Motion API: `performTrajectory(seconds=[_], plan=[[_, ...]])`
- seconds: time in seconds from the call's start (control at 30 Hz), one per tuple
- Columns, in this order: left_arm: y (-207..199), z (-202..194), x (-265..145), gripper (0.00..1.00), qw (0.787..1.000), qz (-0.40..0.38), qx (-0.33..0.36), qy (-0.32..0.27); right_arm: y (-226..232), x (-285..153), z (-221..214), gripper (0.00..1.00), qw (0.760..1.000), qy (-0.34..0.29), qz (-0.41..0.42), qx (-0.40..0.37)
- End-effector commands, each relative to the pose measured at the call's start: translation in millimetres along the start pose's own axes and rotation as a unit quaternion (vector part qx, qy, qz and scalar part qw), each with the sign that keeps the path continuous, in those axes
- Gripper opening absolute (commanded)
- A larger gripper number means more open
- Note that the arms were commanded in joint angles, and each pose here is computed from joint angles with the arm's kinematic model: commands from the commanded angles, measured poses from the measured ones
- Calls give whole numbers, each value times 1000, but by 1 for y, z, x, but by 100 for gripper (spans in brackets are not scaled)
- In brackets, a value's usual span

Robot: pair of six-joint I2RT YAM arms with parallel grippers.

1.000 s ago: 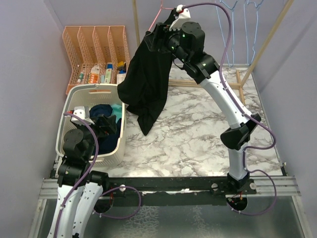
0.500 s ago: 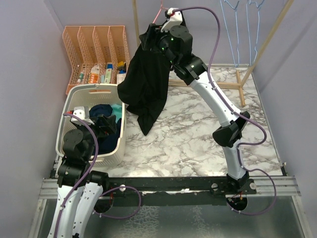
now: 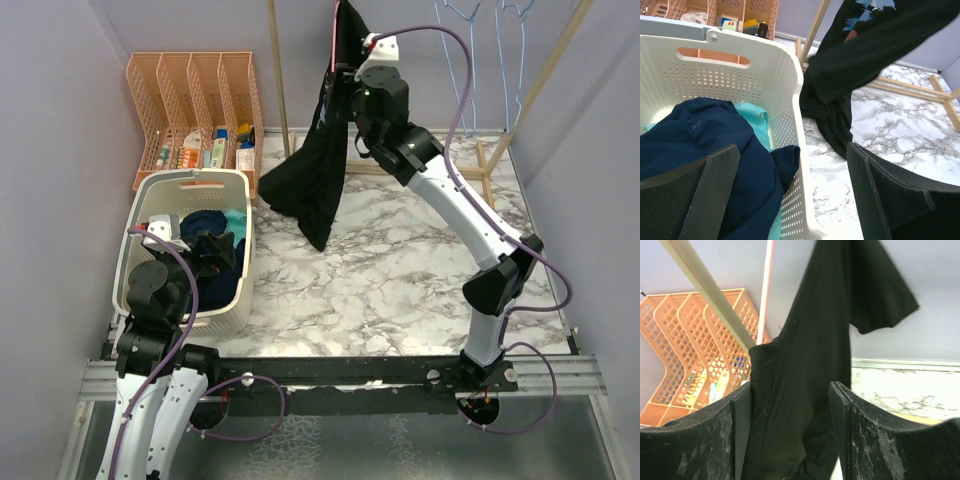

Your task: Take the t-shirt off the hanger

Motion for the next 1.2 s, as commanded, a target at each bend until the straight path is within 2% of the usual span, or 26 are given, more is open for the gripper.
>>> performTrajectory(seconds=[0.0,0.23,0.67,0.83,1.1,1.17], plan=[[-3,1,-1,90,1000,-9,-6,-1,-19,-20,28,59,999,-25,-7,-20],[-4,0,0,90,1000,-13,-6,1,-29,-12,44,54,999,2,34,-22],[-4,-2,1,90,1000,-14,-6,5,-32,21,19,52,996,52,65,-21],[-4,-2,1,90,1000,-14,-7,4,-36,22,15,37,997,49,60,-16],[-6,-3,3,90,1000,-18,-6,8,-38,14,33,31,998,14,55,-17],[-6,-4,3,90,1000,-19,-7,8,-38,11,38,24,998,6,56,-17]])
Point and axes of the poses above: each gripper's point midway between its finger pads, its own x axis out along the fingers, its own y axis along the line the jaws close on, z = x × y, the point moved 4 cm from there along -x, back along the fingers, and after that the axes turned 14 degrees about x, right-handed, at the moved point
